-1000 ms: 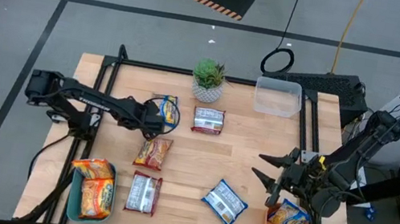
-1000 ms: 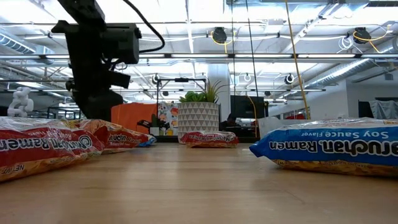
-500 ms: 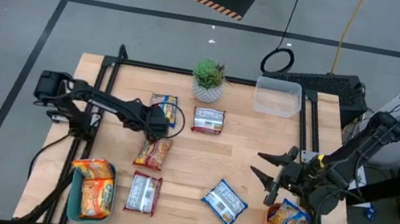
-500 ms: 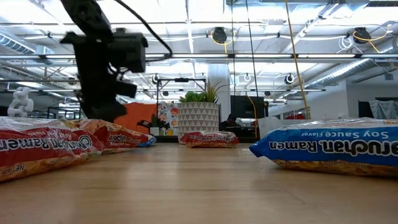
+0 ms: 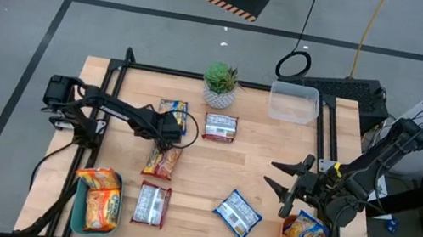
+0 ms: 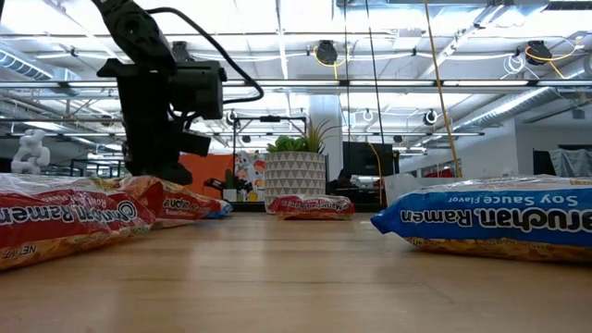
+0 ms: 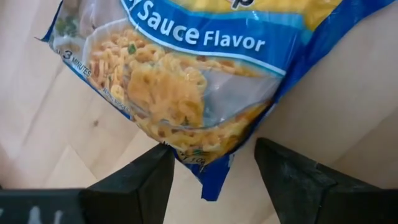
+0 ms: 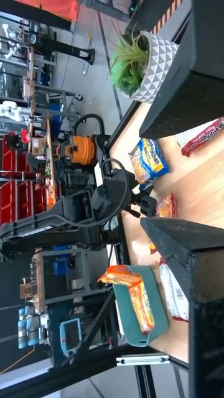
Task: Sort Maruchan noodles
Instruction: Put the top blue noodle pack into the orange bin
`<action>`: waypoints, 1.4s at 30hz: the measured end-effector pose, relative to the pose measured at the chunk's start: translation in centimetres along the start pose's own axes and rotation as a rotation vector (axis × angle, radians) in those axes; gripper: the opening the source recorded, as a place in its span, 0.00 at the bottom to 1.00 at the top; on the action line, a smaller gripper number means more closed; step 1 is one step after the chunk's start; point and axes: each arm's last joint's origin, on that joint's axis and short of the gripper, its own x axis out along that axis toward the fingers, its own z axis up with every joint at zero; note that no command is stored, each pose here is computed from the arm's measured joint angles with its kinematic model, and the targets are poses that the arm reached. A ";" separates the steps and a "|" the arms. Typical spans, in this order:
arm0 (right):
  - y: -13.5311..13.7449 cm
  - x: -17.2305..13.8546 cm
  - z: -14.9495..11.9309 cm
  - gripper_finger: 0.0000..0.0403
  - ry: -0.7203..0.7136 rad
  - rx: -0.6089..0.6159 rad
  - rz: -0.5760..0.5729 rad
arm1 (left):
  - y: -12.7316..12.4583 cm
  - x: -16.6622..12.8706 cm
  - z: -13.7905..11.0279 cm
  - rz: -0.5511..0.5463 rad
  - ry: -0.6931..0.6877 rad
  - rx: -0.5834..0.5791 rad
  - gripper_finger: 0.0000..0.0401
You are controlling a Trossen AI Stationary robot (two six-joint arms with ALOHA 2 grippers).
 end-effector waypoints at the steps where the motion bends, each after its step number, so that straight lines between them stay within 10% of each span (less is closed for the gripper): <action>1: 0.0 0.0 0.0 0.52 0.000 0.000 0.000 | 0.0 0.0 0.0 0.000 0.000 0.002 0.58; 9: 0.0 0.0 0.0 0.52 -0.001 -0.001 0.000 | 0.0 0.0 0.0 -0.005 0.001 0.020 0.55; 24: 0.0 0.0 0.0 0.52 -0.001 -0.016 -0.002 | -0.4 0.2 0.4 -0.057 -0.030 0.094 0.03; 42: 0.0 0.0 0.0 0.52 -0.001 -0.013 -0.002 | -2.1 -3.7 1.6 0.036 -0.095 0.228 0.02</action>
